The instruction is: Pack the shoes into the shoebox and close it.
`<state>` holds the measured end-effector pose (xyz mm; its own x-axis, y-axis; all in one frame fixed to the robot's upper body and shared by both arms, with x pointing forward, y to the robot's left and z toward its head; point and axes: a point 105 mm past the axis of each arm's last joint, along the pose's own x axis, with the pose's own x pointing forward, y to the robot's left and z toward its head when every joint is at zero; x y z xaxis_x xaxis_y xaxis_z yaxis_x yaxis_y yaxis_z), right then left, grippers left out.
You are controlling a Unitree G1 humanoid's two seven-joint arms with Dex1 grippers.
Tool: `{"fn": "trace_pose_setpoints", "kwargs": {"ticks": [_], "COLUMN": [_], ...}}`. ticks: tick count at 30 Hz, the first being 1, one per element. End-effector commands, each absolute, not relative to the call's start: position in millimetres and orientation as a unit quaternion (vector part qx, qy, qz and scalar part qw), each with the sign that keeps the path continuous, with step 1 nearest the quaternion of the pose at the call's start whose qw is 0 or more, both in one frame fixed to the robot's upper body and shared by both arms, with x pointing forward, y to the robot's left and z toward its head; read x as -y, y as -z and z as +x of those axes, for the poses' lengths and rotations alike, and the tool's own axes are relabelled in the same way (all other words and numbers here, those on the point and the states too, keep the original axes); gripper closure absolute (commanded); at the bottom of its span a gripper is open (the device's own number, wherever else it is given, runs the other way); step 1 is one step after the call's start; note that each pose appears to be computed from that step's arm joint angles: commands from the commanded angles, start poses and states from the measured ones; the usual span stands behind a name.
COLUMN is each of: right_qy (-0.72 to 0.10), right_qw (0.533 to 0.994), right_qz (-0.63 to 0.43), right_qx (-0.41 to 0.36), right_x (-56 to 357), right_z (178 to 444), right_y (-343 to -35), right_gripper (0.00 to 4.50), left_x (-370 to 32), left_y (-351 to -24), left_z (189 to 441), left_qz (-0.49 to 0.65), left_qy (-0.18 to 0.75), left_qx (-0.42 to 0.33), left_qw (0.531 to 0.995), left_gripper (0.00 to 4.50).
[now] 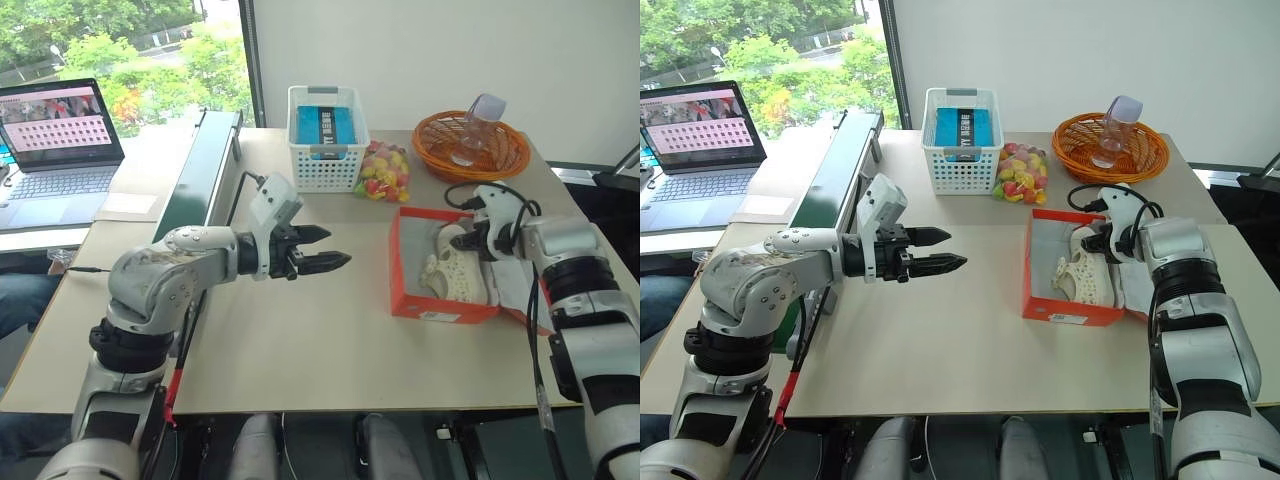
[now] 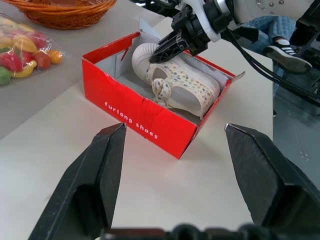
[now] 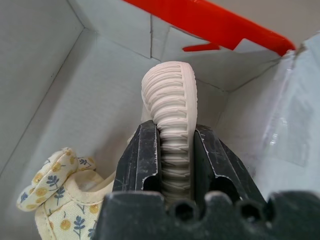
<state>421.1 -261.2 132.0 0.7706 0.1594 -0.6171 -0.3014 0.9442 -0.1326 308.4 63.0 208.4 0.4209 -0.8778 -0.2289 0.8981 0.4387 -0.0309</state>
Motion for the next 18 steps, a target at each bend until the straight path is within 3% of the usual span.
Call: {"fn": "trace_pose_setpoints", "kwargs": {"ticks": [1,8,10,18], "right_qy": [-0.107,-0.081,-0.086,-0.164], "right_qw": [0.942,0.938,0.946,0.971], "right_qz": [-0.13,-0.153,-0.144,-0.085], "right_qx": [-0.29,-0.3,-0.279,-0.152], "right_x": [267.5,273.2,266.5,207.3], "right_z": [426.0,424.2,426.4,414.9], "right_y": [-139.7,-131.1,-147.6,-267.7], "right_gripper": [3.09,0.7,0.09,0.09], "left_x": [-65.8,-68.7,-74.3,-94.6], "left_y": [-221.4,-222.7,-223.1,-225.6], "left_z": [304.1,300.0,300.3,308.2], "left_qz": [0.056,0.059,0.061,0.04], "left_qy": [0.525,0.517,0.506,0.456], "left_qx": [-0.082,-0.084,-0.085,-0.09], "left_qw": [0.845,0.85,0.856,0.884], "left_gripper": [1.13,1.13,1.13,1.13]}}
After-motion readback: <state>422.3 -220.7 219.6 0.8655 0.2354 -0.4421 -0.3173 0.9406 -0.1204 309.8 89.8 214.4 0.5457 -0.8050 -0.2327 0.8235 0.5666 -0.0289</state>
